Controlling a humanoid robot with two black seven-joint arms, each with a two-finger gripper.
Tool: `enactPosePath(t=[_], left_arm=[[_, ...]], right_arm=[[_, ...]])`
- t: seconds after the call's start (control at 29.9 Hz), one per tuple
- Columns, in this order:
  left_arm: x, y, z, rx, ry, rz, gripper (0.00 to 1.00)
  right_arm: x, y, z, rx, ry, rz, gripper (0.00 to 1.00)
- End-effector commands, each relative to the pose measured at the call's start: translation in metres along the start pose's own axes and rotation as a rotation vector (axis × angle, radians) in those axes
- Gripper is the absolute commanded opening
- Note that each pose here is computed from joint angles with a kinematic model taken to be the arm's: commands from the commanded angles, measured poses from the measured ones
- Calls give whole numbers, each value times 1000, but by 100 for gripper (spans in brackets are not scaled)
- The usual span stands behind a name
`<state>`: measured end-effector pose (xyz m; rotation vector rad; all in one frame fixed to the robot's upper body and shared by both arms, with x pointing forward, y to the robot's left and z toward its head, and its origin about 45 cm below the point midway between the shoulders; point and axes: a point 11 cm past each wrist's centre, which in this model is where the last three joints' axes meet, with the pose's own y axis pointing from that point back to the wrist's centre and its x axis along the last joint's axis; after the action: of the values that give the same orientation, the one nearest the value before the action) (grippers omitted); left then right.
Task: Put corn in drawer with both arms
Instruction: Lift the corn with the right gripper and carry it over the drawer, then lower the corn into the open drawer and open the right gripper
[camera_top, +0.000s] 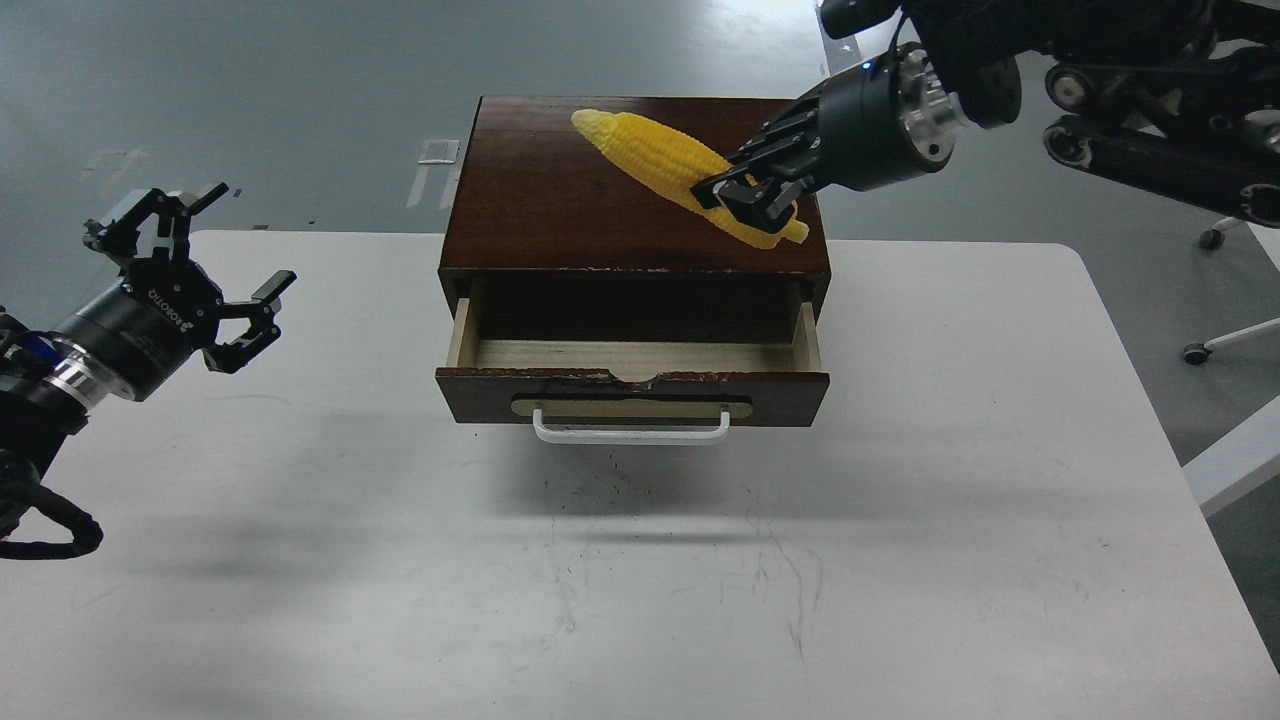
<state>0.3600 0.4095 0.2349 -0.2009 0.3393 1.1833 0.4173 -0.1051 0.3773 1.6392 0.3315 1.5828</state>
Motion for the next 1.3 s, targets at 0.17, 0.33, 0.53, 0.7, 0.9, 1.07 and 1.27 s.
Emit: enactPosePath(t=[0.17,0.33,0.53,0.7,0.9,1.07,1.27], left_arm=[[2,2,2,0,-5,5,99],[2,1,2,-2,-5,5,99],[2,2,2,-3,-3,5,99],[2,1,4,-7,-4,6,99],[4,4,3,-3,-5,12,99],[5,6,2,0,-4,14,99],[2,5,2,-4,1,9,99]], right_arm=[[-8,-41,-28,68,180,-53,9],[-13,-55,-36,87,228,-83,9],[-17,-63,-34,79,235,-101,9],[-30,-68,-34,87,215,-118,18],[-37,-68,-32,85,217,-130,31],[-37,-69,-33,87,215,-128,47],[-35,-68,-33,87,219,-125,56]])
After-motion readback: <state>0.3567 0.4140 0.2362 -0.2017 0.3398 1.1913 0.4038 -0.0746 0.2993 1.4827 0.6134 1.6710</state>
